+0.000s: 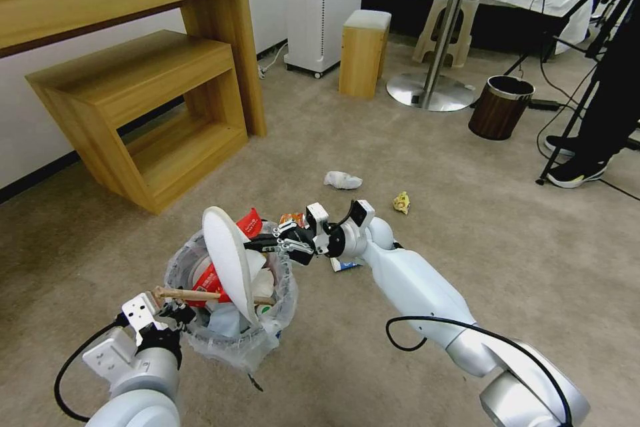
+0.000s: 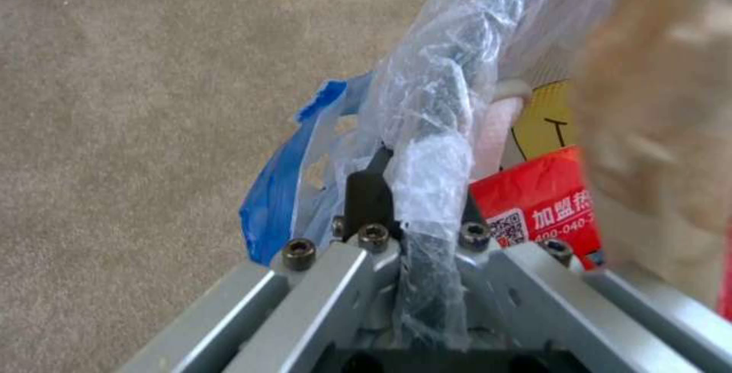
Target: Pick up the trash bin and place the garbage on the floor into it.
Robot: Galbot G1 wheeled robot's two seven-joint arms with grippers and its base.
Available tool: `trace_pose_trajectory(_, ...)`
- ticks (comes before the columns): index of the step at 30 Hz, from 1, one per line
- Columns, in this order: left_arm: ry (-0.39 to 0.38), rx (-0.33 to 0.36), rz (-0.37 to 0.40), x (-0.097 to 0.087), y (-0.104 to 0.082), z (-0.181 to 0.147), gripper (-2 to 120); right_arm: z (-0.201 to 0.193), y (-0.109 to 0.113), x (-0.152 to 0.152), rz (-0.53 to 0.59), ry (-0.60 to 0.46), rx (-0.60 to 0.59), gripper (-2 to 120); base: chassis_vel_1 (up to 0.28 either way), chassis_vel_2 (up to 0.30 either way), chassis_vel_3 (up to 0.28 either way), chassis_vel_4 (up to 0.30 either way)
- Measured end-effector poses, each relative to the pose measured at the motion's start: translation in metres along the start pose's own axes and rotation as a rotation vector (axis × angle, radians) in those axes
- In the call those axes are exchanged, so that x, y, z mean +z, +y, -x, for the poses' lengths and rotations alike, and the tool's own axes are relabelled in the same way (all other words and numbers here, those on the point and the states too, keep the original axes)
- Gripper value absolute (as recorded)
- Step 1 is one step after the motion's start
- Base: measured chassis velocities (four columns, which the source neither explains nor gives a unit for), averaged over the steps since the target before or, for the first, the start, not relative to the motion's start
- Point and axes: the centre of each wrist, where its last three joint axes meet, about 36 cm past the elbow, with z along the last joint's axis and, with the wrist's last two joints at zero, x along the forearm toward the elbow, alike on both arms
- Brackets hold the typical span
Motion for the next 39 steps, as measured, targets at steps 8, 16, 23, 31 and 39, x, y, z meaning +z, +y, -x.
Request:
trace_pose_trajectory(8,0.0,-0.003,0.001,0.0,0.001,-0.001,1,-0.007,-0.007,0.0,-0.014,0.041,0.029,0,0.0,0.0,0.0,0.0)
trace_pose_trajectory(16,-0.002,-0.005,0.0,0.0,0.001,-0.002,1,-0.014,-0.008,0.005,-0.028,0.106,0.087,29,0.0,0.0,0.0,0.0)
trace_pose_trajectory(23,-0.003,-0.005,-0.001,0.0,0.0,-0.001,1,0.005,0.002,-0.007,-0.098,0.131,0.223,56,0.0,0.0,0.0,0.0)
trace_pose_trajectory(31,-0.005,-0.006,0.001,0.0,0.001,-0.001,1,0.028,0.021,-0.035,-0.202,0.078,0.366,86,0.0,0.0,0.0,0.0)
trace_pose_trajectory(39,-0.014,-0.008,0.006,-0.004,0.003,-0.001,1,0.01,0.064,-0.089,-0.329,-0.082,0.616,100,0.0,0.0,0.0,0.0)
